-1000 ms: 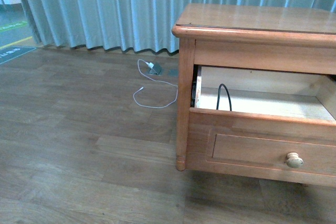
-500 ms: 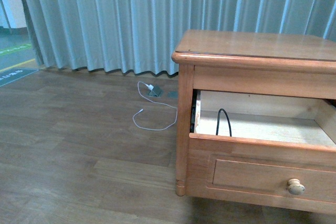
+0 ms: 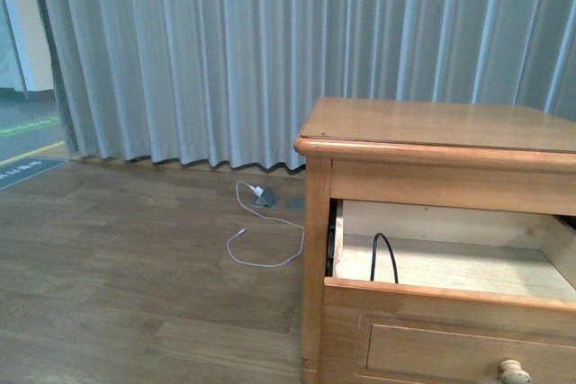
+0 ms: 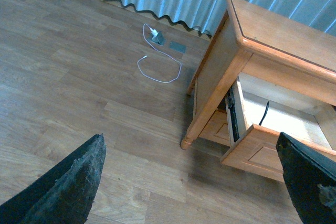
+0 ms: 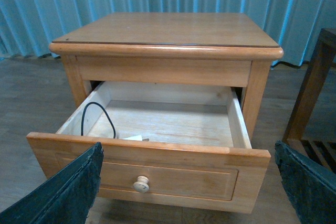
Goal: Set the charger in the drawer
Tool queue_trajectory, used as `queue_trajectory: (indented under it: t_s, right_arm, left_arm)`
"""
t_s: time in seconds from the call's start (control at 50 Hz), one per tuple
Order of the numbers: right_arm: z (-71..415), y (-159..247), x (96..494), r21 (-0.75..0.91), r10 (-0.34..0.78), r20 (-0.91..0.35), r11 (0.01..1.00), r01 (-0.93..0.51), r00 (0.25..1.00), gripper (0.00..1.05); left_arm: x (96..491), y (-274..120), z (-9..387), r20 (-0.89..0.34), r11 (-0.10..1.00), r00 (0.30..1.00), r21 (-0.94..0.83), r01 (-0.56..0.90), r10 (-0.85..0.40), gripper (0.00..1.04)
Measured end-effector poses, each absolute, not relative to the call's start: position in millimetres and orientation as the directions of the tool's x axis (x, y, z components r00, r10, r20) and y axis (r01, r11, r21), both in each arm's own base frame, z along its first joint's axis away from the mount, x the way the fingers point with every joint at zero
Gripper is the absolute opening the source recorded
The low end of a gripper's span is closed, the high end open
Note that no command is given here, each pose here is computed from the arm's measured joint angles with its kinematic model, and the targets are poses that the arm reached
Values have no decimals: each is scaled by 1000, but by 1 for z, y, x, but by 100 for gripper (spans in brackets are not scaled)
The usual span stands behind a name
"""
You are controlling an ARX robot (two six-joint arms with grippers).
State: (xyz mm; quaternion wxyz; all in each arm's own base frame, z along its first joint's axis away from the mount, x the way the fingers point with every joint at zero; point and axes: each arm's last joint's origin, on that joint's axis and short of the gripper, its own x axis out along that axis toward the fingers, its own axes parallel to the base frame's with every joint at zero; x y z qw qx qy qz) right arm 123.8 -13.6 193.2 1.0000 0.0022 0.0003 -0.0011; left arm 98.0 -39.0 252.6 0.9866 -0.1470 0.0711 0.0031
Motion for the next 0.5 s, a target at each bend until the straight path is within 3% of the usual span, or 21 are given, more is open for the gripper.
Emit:
queue_trajectory:
  t_s: [0.04, 0.08, 0.16, 0.46, 0.5]
  right_arm:
    - [193, -14, 124, 4, -5, -1, 1000, 5, 1000, 97]
    - [193, -14, 124, 4, -5, -1, 1000, 5, 1000, 97]
    - [193, -14, 124, 4, -4, -1, 1000, 4, 1000, 97]
    - [193, -14, 124, 4, -4, -1, 1000, 4, 1000, 97]
    - [193, -14, 124, 4, -4, -1, 1000, 4, 1000, 97]
  left_arm:
    - [98, -39, 252, -135, 958, 991, -285, -27, -12, 98]
    - [98, -36, 249, -52, 972, 998, -236, 9, -22, 88]
    - [97, -30, 240, 1, 990, 1000, -138, 22, -23, 73]
    - [98, -15, 207, -7, 1000, 1000, -19, 11, -11, 21]
    - [98, -13, 203, -7, 1000, 1000, -16, 8, -8, 11]
